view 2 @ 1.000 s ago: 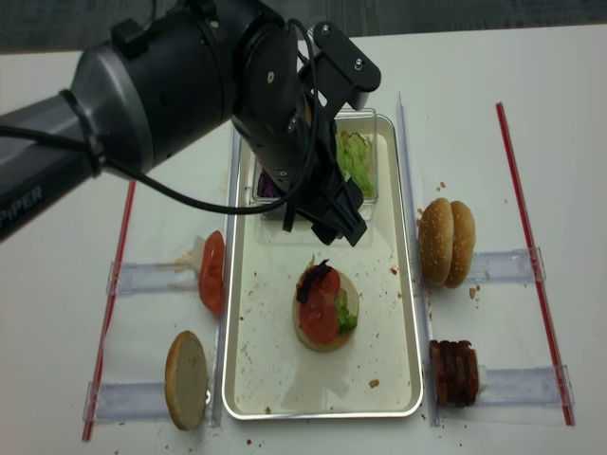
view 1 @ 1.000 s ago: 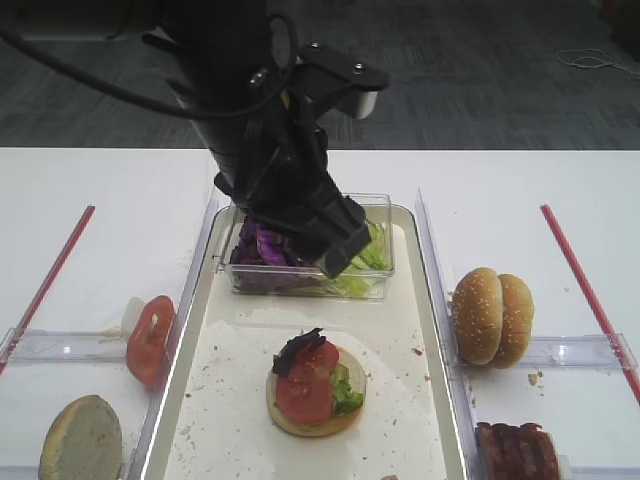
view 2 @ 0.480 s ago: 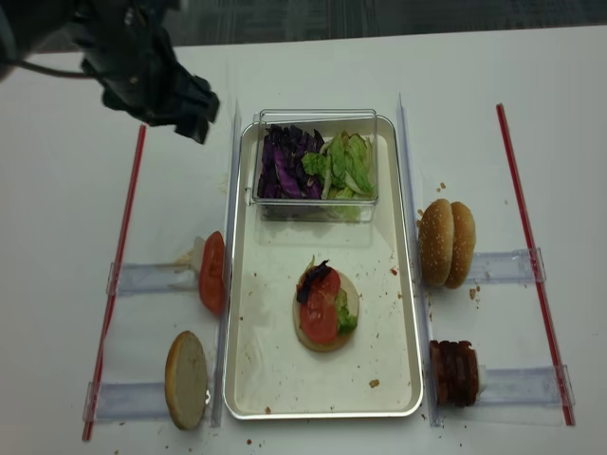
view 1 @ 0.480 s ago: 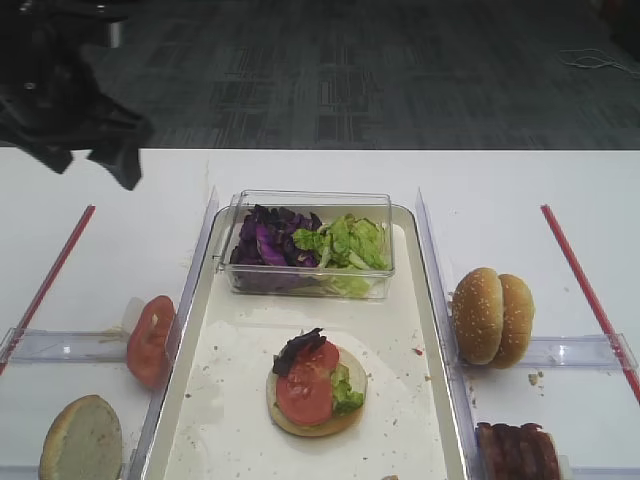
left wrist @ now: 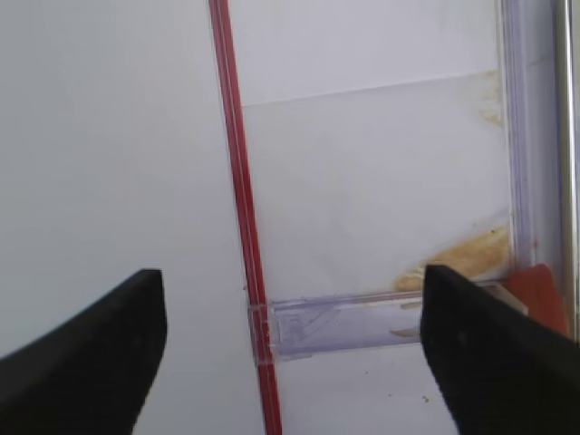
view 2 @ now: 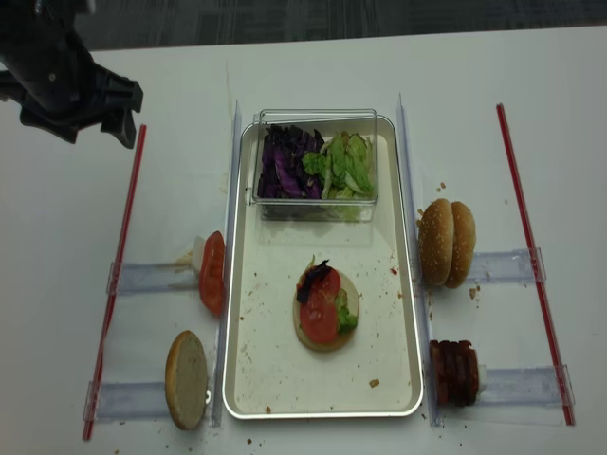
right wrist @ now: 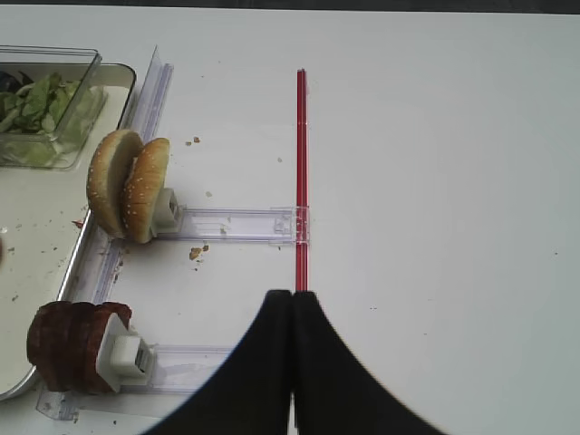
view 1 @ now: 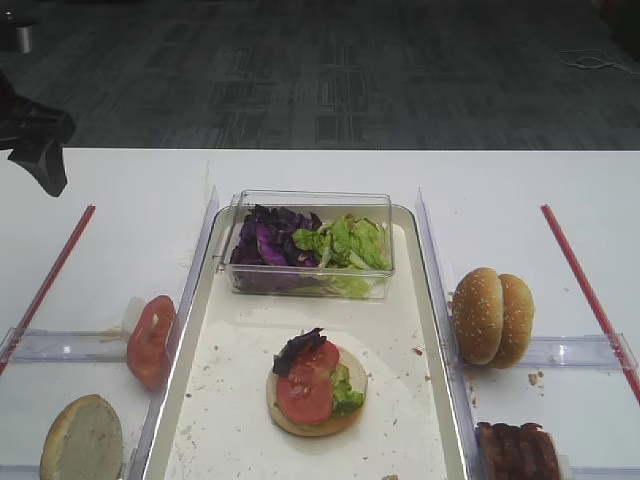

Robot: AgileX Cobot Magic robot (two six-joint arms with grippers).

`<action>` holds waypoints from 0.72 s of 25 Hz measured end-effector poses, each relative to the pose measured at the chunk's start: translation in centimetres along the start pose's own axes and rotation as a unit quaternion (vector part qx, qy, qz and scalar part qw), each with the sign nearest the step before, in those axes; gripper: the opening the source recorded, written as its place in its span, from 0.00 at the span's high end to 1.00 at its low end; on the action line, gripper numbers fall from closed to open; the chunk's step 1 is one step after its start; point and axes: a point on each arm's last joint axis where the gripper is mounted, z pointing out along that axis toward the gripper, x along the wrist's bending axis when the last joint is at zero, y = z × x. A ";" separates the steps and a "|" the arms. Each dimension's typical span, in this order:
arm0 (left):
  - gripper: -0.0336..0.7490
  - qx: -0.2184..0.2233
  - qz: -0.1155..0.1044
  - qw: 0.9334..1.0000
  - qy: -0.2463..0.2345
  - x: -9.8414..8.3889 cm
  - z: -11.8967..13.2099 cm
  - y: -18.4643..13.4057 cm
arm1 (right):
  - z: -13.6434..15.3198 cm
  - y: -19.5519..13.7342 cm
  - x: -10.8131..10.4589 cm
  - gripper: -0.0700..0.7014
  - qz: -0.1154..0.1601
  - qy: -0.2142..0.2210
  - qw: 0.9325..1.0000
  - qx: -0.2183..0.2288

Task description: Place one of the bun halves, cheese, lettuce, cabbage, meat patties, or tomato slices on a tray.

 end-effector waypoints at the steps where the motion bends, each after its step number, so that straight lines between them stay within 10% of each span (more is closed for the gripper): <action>1: 0.24 0.004 0.000 1.000 -0.001 0.0 0.0 -0.1 | 0.0 0.0 0.0 0.50 0.000 0.000 1.000 0.000; 18: 0.24 0.041 -0.004 0.999 -0.007 -0.8 -1.0 -11.2 | 0.0 0.0 0.0 0.50 0.000 0.000 1.000 0.000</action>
